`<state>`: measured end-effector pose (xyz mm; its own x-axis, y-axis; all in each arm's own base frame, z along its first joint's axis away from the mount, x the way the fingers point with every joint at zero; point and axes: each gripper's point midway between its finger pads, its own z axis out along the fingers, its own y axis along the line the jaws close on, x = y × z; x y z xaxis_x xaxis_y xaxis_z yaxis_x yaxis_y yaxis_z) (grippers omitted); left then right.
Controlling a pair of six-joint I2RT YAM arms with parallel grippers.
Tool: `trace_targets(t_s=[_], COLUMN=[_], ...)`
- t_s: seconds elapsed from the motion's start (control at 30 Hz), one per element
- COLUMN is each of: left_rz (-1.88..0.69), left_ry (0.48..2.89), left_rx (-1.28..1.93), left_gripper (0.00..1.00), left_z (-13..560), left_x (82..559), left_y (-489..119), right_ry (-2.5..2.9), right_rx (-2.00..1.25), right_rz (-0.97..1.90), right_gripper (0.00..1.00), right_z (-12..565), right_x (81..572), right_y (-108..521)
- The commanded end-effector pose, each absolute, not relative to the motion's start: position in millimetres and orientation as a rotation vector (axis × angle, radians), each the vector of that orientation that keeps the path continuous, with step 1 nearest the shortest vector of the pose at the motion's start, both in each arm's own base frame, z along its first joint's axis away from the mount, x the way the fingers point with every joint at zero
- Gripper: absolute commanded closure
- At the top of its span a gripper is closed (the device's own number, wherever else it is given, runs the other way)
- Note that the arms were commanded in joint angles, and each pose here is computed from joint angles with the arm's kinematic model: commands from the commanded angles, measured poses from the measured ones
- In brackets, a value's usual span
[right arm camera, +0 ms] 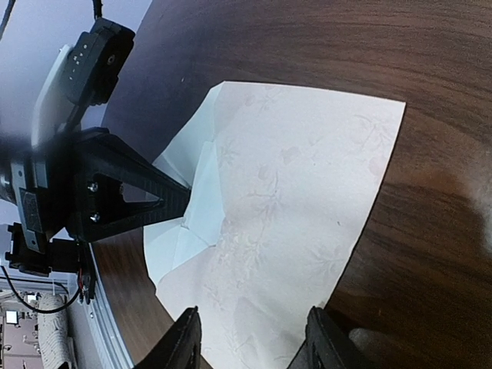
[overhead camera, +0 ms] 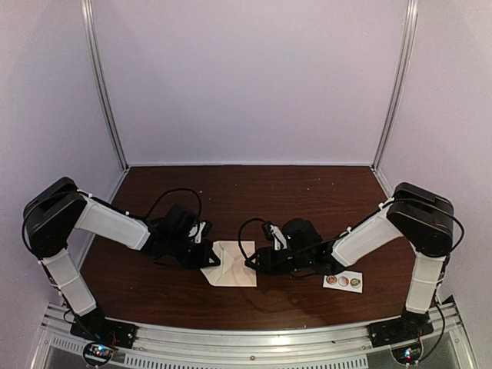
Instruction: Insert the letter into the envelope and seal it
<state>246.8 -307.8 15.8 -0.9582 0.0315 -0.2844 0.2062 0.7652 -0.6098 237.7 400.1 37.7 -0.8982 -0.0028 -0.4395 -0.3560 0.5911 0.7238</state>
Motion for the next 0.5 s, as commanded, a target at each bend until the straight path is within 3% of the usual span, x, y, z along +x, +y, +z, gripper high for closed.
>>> trace_targets(t_s=[0.0, 0.47], left_rz=[-1.027, -1.063], left_ry=[2.693, 2.637], left_rx=[0.206, 0.207], left_gripper=[0.98, 0.98], left_z=[12, 22], left_x=[245, 249], left_y=[-315, -319], right_ry=[2.485, 2.48], right_rx=[-0.275, -0.28], right_rz=[1.217, 1.22], right_gripper=[0.53, 0.54], right_z=[22, 25], right_x=[236, 237], right_y=[400, 402])
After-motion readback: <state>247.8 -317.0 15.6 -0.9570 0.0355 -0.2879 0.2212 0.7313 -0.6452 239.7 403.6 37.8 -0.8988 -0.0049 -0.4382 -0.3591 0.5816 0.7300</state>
